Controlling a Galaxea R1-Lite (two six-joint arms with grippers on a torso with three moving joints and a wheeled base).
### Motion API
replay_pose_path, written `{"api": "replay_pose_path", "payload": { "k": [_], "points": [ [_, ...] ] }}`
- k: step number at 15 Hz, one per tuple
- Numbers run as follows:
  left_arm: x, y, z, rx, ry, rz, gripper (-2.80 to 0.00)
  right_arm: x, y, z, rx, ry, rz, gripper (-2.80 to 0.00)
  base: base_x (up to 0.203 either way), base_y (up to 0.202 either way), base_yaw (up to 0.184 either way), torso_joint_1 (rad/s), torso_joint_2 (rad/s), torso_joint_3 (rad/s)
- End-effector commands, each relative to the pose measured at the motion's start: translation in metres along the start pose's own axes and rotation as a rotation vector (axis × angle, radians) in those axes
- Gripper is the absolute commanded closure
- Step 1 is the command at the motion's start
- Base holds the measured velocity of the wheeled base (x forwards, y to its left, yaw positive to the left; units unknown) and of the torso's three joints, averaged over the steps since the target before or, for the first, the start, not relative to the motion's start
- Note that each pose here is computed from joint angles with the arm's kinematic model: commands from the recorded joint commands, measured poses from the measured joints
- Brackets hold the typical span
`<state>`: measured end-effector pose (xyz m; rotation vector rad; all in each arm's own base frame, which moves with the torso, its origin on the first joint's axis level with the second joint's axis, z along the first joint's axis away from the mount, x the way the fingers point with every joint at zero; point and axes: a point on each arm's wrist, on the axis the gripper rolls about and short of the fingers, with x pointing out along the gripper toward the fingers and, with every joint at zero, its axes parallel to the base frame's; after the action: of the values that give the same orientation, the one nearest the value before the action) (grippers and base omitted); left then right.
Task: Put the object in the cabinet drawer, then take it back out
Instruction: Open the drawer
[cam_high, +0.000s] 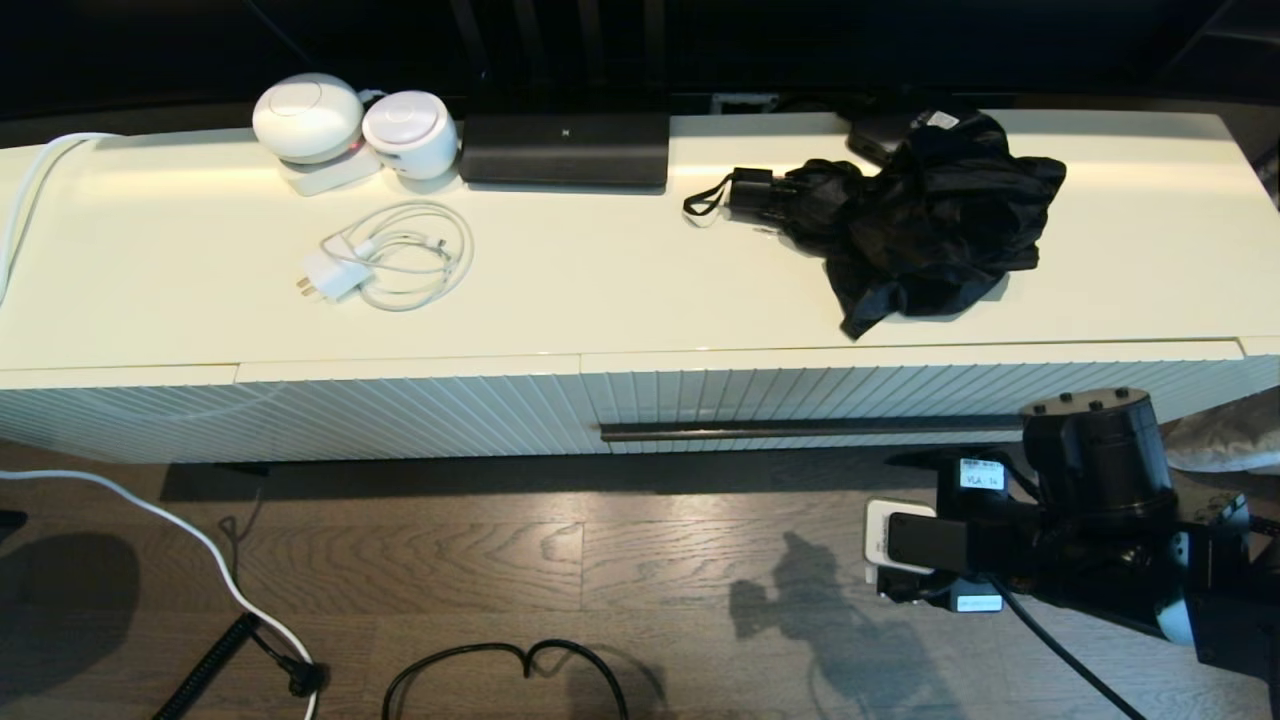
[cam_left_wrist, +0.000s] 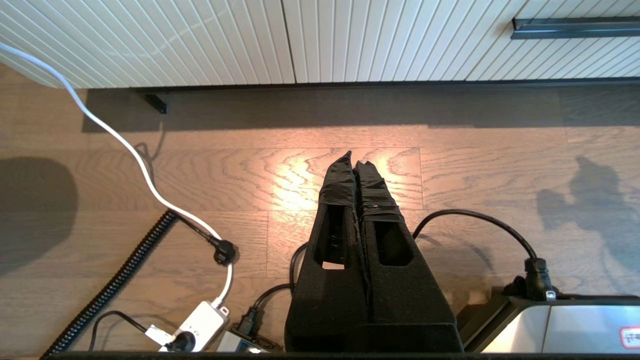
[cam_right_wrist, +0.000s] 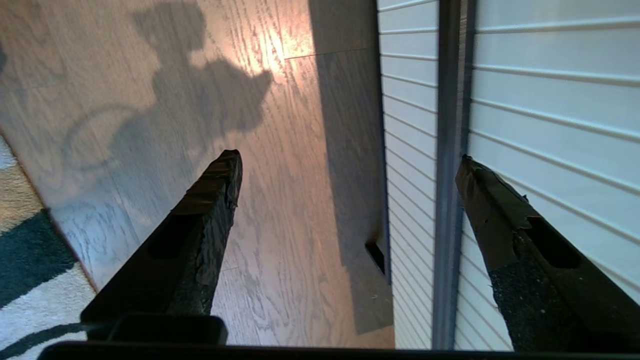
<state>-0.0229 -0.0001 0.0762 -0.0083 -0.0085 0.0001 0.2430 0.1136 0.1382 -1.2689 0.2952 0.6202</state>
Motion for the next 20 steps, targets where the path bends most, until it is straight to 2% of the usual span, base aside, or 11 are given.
{"api": "replay_pose_path", "payload": {
  "k": [1,9,14,20],
  "points": [
    [0.0,0.0,0.0,0.0,-0.002,0.001,0.0,0.011,0.011,-0.006,-0.004,0.008,0.018,-2.8,0.0,0.0,0.0,0.0,0.0,0.0],
    [0.0,0.0,0.0,-0.001,-0.002,0.0,0.0,0.042,0.019,-0.011,0.008,0.009,0.026,-2.8,0.0,0.0,0.0,0.0,0.0,0.0],
    [0.0,0.0,0.0,0.0,-0.002,0.0,0.0,0.056,0.012,-0.017,0.026,0.015,0.018,-2.8,0.0,0.0,0.0,0.0,0.0,0.0],
    [0.0,0.0,0.0,0.0,-0.002,0.0,0.0,0.051,-0.001,-0.014,0.026,-0.015,-0.02,-2.8,0.0,0.0,0.0,0.0,0.0,0.0]
  ]
}}
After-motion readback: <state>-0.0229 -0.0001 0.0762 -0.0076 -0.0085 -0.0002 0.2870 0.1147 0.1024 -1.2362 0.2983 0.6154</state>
